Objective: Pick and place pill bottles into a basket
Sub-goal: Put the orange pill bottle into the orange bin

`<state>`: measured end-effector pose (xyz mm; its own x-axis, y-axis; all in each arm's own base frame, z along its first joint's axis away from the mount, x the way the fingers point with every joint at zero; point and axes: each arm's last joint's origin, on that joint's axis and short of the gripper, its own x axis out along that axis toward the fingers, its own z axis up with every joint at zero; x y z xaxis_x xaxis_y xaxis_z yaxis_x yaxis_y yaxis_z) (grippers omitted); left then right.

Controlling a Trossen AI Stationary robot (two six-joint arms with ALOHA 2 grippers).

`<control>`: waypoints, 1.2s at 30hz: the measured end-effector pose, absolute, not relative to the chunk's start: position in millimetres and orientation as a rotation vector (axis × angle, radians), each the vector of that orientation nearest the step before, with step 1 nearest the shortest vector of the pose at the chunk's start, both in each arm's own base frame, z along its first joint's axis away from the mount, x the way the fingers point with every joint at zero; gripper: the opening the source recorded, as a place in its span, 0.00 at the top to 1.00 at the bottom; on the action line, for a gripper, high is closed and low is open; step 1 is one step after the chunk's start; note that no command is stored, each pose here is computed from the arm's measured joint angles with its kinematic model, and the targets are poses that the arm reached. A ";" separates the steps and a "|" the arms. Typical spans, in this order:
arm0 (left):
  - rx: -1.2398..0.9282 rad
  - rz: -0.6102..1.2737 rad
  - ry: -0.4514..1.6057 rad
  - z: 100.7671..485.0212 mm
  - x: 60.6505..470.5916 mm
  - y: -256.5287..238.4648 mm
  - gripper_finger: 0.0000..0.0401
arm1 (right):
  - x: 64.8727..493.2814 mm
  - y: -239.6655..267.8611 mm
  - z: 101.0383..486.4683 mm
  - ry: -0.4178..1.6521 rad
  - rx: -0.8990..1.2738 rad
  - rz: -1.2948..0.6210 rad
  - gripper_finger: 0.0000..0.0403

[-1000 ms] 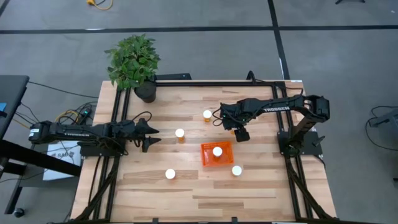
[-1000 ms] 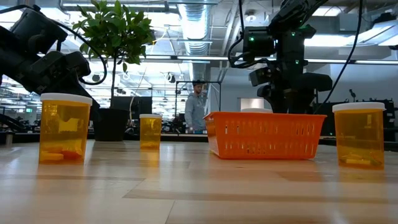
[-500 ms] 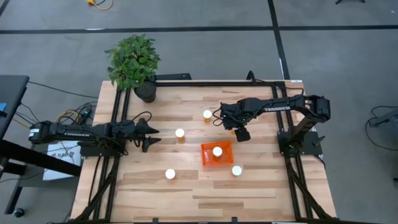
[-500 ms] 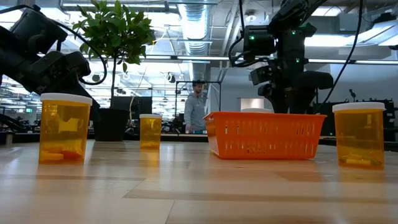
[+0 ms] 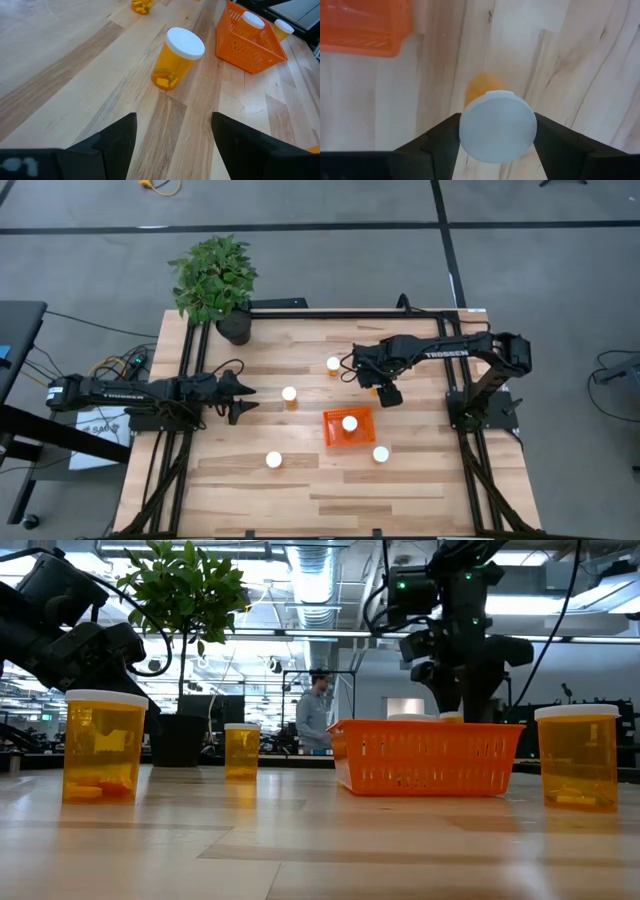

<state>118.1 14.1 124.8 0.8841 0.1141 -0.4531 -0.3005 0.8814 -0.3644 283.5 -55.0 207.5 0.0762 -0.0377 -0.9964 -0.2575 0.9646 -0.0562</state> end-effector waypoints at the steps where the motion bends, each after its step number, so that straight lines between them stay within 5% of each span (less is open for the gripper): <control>1: -0.443 0.223 0.437 124.7 118.1 14.1 0.39 | 284.5 -54.3 209.3 1.486 -0.244 0.169 0.45; 7: -0.443 0.223 0.437 124.7 118.1 14.1 0.39 | 287.0 -48.0 218.8 1.492 -0.259 0.188 0.52; 15: -0.443 0.223 0.437 124.6 118.1 14.1 0.39 | 291.7 -36.6 234.1 1.489 -0.252 0.183 0.43; 23: -0.443 0.224 0.437 124.7 118.1 14.1 0.39 | 296.2 -23.7 250.1 1.473 -0.250 0.180 0.52; 31: -0.443 0.223 0.437 124.6 118.1 14.1 0.39 | 298.1 -10.6 256.8 1.464 -0.239 0.175 0.43; 36: -0.443 0.223 0.437 124.8 118.1 14.1 0.39 | 298.3 -3.6 256.8 1.463 -0.244 0.184 0.49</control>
<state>118.1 14.1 124.8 0.8840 0.1142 -0.4533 -0.3007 0.8814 -0.3644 298.3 -3.6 256.8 0.1007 -0.0248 -0.9946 -0.2705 0.9613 -0.0514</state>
